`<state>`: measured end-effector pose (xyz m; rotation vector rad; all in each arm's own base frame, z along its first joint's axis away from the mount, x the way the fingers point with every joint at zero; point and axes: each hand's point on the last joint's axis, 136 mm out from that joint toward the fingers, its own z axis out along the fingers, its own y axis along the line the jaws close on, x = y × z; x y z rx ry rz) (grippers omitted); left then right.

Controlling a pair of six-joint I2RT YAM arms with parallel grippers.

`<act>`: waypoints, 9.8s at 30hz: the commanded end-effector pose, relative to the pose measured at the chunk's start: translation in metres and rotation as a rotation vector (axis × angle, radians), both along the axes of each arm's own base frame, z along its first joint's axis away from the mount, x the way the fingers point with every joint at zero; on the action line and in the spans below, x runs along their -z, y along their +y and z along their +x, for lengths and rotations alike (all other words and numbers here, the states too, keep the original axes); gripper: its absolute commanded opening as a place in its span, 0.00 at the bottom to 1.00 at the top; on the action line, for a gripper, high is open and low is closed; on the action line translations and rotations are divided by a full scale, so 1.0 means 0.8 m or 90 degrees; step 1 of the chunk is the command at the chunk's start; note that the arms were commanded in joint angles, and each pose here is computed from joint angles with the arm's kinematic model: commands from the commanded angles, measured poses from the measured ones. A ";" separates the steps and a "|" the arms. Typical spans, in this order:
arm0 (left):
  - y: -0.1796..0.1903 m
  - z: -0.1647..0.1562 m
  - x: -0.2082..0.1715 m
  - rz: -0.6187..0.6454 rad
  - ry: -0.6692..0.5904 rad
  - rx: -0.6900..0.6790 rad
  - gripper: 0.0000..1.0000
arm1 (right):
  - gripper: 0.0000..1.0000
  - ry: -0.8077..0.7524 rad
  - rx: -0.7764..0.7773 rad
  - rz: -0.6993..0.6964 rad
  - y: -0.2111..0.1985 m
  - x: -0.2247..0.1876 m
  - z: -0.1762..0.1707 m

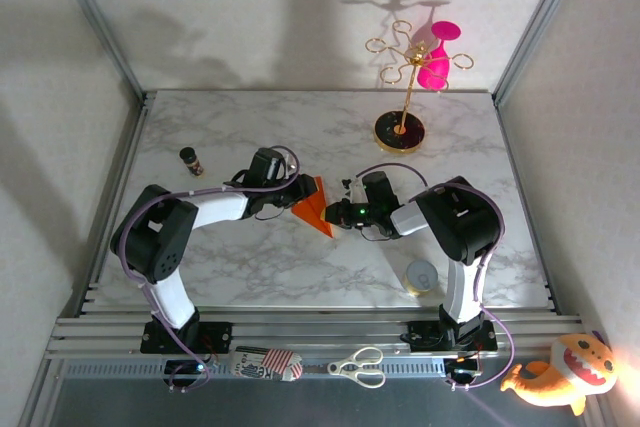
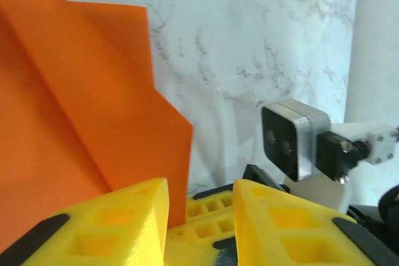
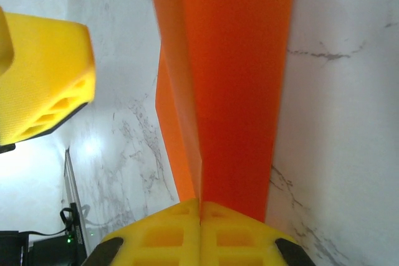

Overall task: Fold a paper plane with a square sheet of paper (pick it up from the middle)
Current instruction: Fourth fold the wing at the center of the table.

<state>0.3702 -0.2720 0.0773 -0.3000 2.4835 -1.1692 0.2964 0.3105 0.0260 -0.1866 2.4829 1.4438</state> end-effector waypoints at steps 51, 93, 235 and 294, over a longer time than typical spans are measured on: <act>-0.004 -0.002 0.065 -0.037 0.072 -0.012 0.18 | 0.15 0.140 0.016 -0.106 -0.030 0.068 -0.008; -0.002 0.006 0.028 -0.091 0.015 -0.001 0.18 | 0.01 0.121 0.011 -0.112 -0.052 0.077 -0.008; 0.012 0.001 0.108 -0.016 0.108 -0.036 0.19 | 0.13 -0.033 -0.017 -0.160 0.001 -0.041 0.018; -0.005 0.028 0.033 -0.032 0.059 -0.018 0.20 | 0.11 0.025 -0.044 -0.292 -0.006 0.035 -0.002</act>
